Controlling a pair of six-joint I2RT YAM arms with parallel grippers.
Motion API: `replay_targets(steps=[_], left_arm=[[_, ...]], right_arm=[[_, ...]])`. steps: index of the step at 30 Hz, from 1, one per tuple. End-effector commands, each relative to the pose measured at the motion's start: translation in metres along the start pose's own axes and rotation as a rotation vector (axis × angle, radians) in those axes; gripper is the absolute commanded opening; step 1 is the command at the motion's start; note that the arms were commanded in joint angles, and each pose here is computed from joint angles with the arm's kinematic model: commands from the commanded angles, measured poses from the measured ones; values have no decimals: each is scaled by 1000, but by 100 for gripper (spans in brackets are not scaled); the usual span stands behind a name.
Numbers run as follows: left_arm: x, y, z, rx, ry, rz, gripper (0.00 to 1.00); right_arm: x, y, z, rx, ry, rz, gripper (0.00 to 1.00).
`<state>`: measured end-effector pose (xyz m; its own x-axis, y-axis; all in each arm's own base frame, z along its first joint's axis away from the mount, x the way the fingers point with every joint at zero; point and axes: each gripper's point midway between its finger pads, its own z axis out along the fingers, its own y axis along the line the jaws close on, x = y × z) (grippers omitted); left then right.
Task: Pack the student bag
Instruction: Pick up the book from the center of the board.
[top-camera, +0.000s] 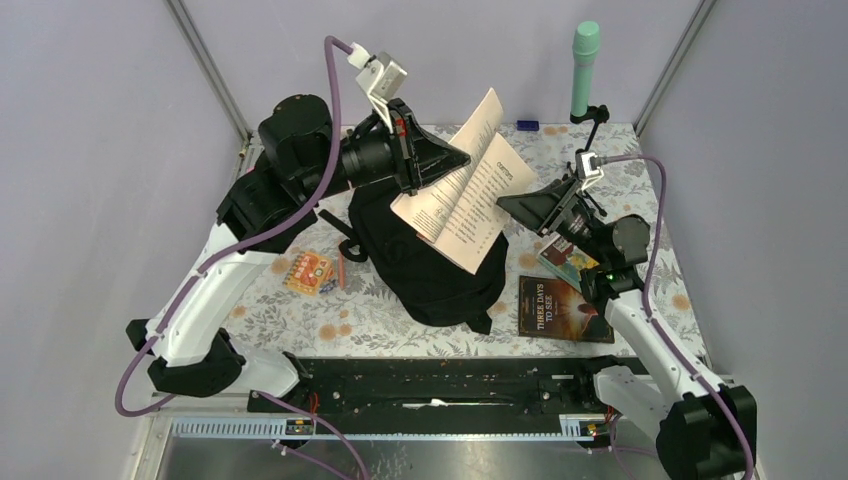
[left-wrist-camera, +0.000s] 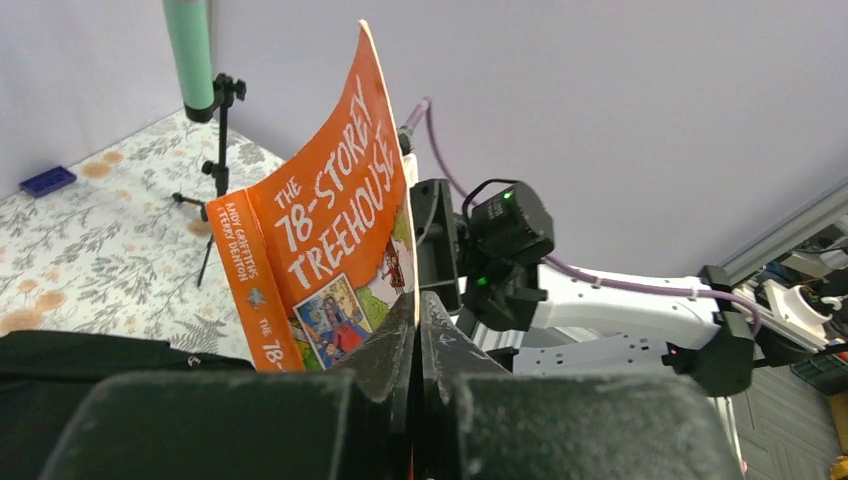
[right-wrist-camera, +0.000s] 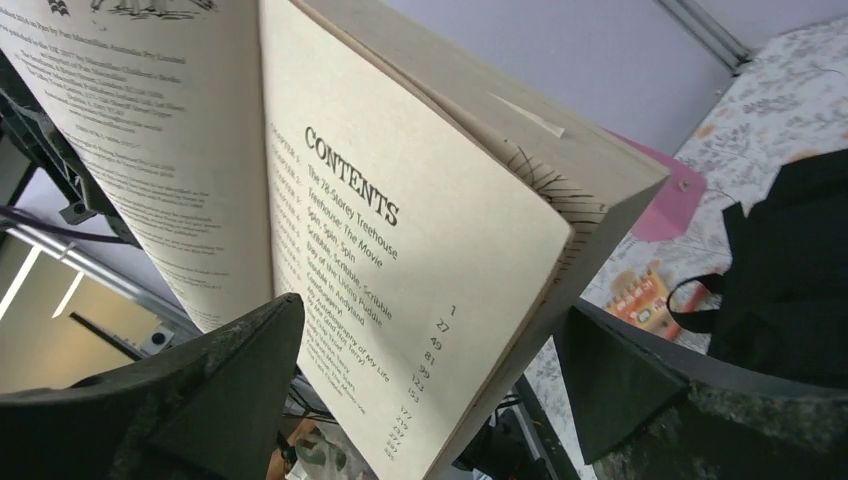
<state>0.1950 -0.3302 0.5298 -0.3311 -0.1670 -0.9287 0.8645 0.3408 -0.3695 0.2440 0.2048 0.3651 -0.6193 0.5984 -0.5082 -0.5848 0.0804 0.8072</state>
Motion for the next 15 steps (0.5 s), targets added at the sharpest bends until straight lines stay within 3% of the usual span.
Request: replay_targets(steps=[1, 11, 15], left_arm=[[-71, -54, -41, 159, -243, 75, 0], [-85, -66, -55, 187, -309, 97, 0], [-78, -61, -51, 177, -291, 96, 0]], right_arm=[[-9, 57, 11, -218, -27, -88, 100], [6, 52, 24, -193, 6, -84, 100], [8, 77, 22, -291, 17, -98, 100]])
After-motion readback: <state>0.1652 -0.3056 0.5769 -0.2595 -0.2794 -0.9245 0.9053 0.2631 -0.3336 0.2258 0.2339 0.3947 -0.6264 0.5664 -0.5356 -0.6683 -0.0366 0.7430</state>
